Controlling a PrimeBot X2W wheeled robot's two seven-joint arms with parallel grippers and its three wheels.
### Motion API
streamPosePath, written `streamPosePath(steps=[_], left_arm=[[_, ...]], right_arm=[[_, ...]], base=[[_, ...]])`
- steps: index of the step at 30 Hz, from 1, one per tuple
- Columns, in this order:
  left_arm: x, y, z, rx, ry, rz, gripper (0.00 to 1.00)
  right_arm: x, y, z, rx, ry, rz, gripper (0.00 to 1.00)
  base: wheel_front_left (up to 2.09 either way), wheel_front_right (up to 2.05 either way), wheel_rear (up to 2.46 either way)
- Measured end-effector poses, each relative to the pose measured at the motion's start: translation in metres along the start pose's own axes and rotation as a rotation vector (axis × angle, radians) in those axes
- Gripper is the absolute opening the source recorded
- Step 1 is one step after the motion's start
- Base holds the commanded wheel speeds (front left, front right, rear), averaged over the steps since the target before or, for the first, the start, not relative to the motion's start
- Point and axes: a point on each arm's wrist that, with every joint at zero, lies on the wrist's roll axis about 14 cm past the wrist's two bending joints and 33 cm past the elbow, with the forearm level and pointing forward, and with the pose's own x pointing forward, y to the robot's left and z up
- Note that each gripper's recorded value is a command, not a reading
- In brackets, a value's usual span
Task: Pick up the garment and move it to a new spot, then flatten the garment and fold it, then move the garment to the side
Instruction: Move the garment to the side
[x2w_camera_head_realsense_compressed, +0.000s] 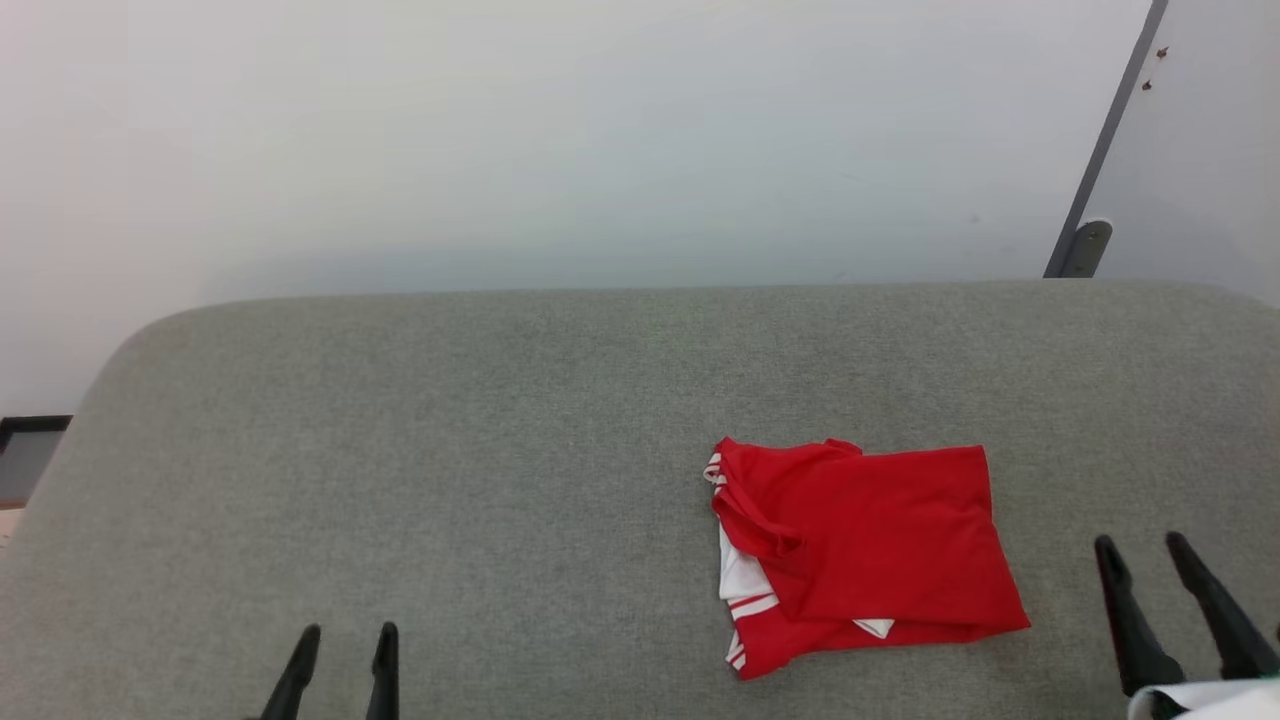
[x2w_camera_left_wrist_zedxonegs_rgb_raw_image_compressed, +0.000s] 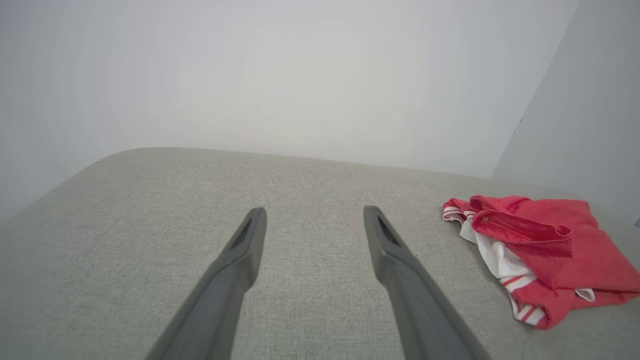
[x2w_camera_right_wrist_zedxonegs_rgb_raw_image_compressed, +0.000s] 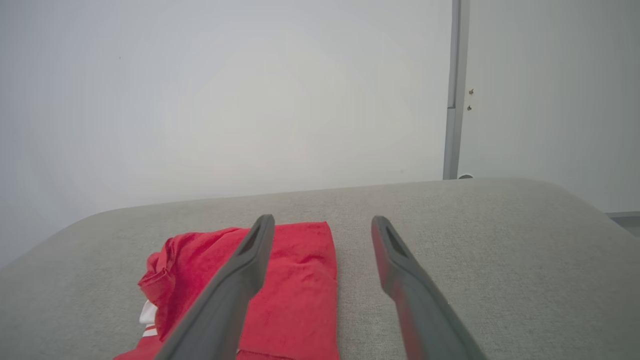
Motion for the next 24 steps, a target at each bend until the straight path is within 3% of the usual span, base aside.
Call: streamPosePath(steps=[19,24], left_arm=[[-0.015,0.002,0.006,0.031,-0.014,0.018,1.0],[-0.007,-0.003,0.007,0.027,-0.021,0.004,1.0]], right_arm=[[-0.005,0.012,0.008,-0.012,0.0,0.012,1.0],[0.004,0.011,-0.009,-0.032,0.126,0.028,1.0]], base=[[0.0,0.0,0.0],[0.0,0.0,0.0]])
